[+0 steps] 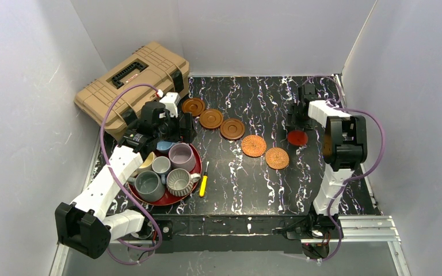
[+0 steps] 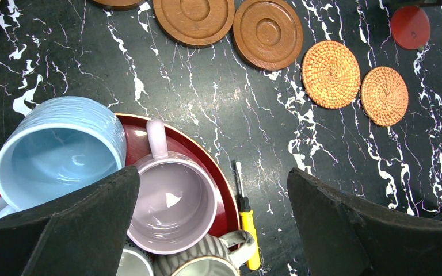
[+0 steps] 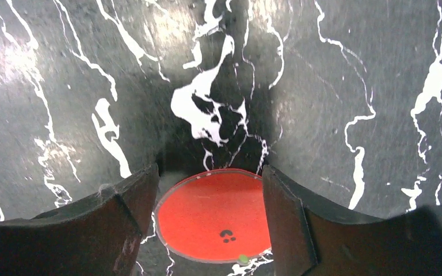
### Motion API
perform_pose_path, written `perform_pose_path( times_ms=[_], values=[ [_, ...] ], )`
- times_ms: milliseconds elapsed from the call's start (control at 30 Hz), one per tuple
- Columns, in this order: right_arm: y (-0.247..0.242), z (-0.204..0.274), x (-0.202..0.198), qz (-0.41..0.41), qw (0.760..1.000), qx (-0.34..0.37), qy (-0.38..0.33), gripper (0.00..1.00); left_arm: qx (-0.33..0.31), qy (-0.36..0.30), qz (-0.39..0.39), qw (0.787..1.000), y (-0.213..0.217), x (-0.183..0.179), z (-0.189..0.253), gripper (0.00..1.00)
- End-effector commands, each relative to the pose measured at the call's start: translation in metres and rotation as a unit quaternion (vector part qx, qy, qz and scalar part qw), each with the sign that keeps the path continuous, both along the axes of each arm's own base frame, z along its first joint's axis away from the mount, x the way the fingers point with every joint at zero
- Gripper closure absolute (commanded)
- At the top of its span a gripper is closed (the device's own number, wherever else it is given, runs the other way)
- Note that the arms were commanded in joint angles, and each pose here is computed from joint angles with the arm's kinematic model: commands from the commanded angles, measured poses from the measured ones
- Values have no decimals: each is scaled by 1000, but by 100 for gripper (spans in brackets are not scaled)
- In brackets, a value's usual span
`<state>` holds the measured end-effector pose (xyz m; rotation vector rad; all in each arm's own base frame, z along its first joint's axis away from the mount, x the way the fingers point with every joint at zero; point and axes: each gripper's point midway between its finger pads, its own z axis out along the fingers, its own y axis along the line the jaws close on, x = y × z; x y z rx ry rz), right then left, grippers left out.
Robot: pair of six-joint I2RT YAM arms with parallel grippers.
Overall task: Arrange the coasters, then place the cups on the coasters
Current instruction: Move the coaster to the center of the board.
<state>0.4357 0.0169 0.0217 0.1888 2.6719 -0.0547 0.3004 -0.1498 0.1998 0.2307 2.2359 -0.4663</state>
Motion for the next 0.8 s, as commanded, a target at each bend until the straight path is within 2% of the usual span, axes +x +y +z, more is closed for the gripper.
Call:
perform_pose_path(
  times_ms=[0, 233, 767],
  values=[
    [-14, -19, -47, -8, 998, -31, 63, 26, 4, 6, -4, 1000, 2, -2, -3, 1],
    [-23, -21, -82, -21, 995, -50, 85, 27, 2, 7, -6, 1000, 1, -3, -3, 1],
    [-31, -14, -128, -52, 992, -61, 94, 28, -5, 1, -8, 1000, 0, -5, 2, 1]
  ],
)
